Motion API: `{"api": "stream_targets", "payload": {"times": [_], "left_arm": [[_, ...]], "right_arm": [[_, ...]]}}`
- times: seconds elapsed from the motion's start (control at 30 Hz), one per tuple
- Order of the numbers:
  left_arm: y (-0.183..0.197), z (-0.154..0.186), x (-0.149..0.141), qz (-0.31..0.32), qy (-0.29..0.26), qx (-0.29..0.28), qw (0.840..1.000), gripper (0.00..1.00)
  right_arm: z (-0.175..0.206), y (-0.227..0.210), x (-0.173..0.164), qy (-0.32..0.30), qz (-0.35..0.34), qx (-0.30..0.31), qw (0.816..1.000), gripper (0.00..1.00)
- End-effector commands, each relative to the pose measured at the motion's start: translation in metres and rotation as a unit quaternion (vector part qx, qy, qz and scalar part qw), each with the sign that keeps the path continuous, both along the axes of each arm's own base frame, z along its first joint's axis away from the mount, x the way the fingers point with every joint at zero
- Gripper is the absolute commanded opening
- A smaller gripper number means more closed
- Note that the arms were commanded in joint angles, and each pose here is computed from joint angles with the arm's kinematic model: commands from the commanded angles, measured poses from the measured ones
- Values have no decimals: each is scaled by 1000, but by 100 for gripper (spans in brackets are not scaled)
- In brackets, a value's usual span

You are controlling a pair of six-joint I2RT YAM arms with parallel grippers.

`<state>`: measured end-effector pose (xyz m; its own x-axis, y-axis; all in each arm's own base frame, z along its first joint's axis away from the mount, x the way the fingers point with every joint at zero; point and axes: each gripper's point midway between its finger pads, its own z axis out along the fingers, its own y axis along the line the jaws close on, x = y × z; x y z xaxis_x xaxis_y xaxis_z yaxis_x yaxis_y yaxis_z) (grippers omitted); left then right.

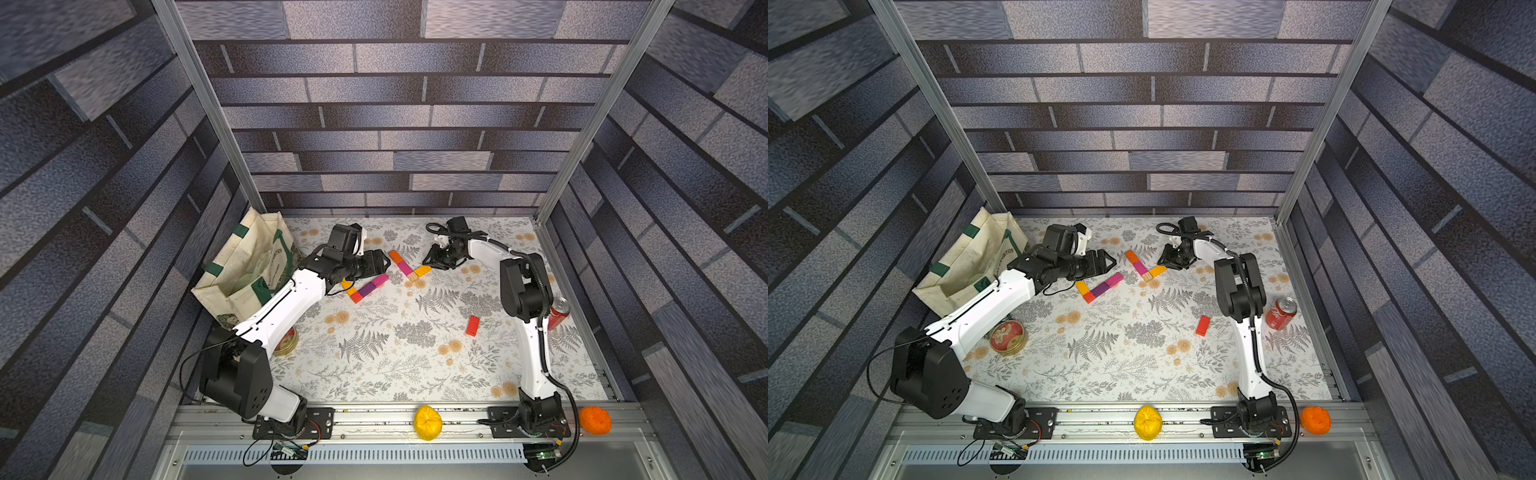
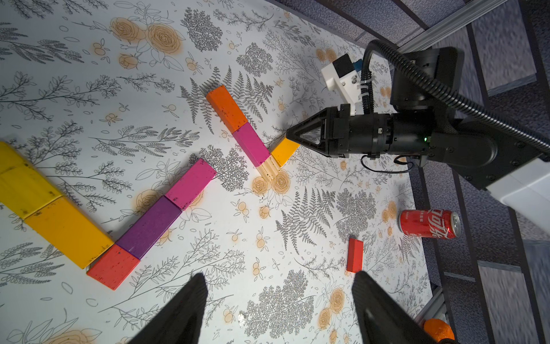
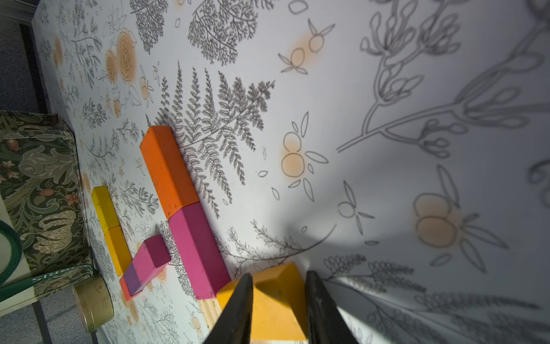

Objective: Assemble the letter v with building blocks
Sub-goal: Assemble the building block at the center of the board.

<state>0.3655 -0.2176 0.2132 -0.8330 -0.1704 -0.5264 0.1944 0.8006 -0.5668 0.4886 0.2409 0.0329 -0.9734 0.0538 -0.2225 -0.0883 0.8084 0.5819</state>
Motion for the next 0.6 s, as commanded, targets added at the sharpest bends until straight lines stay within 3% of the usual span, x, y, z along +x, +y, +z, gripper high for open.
{"api": "stream_targets", "payload": {"times": [0.0, 0.57], "left_arm": [[0, 2, 0, -3, -2, 14, 1000, 79], [1, 1, 1, -2, 0, 15, 1000, 79]], "right_arm": [[-37, -10, -17, 52, -9, -23, 998, 31], [-39, -11, -17, 54, -12, -25, 998, 28]]}}
